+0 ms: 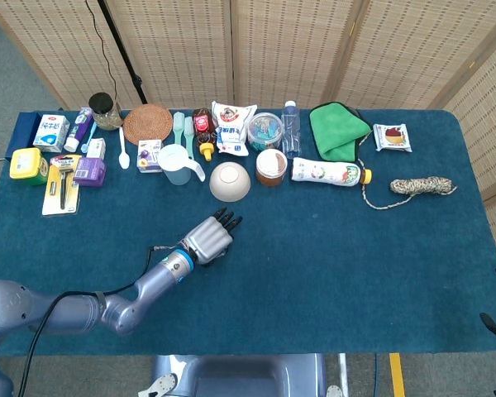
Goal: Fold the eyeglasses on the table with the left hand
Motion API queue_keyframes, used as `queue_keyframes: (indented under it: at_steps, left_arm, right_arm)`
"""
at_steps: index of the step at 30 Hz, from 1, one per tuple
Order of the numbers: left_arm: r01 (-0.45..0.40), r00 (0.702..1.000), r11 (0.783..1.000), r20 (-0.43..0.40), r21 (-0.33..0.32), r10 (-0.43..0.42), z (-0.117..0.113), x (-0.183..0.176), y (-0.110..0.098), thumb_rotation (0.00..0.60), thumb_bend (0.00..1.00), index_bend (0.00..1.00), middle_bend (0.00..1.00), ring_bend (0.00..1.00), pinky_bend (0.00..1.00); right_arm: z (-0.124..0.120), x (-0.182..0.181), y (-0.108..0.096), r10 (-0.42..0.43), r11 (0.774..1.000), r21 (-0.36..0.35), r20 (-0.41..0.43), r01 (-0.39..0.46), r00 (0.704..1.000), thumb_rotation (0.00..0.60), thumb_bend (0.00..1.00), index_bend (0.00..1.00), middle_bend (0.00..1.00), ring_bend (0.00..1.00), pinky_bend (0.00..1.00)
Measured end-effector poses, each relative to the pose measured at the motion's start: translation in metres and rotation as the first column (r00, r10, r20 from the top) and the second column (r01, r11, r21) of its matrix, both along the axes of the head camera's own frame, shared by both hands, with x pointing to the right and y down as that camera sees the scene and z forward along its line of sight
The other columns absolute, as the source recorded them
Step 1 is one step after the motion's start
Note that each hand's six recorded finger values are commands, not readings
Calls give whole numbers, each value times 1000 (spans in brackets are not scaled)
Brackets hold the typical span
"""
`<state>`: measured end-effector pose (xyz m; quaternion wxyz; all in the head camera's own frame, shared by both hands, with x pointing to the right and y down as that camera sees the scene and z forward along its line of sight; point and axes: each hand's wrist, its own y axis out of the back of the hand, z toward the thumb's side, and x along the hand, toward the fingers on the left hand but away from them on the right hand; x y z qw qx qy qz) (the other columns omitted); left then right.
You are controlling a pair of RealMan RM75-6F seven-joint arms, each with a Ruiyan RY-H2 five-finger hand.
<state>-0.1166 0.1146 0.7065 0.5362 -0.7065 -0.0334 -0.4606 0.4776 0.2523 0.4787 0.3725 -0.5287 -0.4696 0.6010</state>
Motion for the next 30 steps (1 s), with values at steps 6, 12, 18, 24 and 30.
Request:
queue_keyframes:
  at_steps: [6,12,18,24,30]
  left_arm:
    - [9,1000,1000,-8,-12,-9,-1,2,1,501,212,511,0,0,0]
    - [12,1000,1000,-15,-9,-12,-2,5,3,511,226,552,0,0,0]
    - [19,1000,1000,-19,-5,-19,-2,6,3,514,231,570,0,0,0]
    - [36,999,999,-39,16,-36,-4,10,0,517,231,570,0,0,0]
    - [52,995,998,-92,42,-48,-11,16,0,516,230,460,0,0,0]
  right_arm:
    - [-1,1,0,3,1000,4,-1,-3,1000,600,0,289,101,144,341]
    - [-2,2,1,6,1000,8,-1,-6,1000,600,0,292,106,144,342]
    - [-2,3,1,12,1000,10,1,-12,1000,600,0,294,108,144,344]
    - [-2,4,1,14,1000,14,3,-15,1000,600,0,295,108,144,344]
    - [-2,5,2,17,1000,16,4,-17,1000,600,0,295,108,144,344]
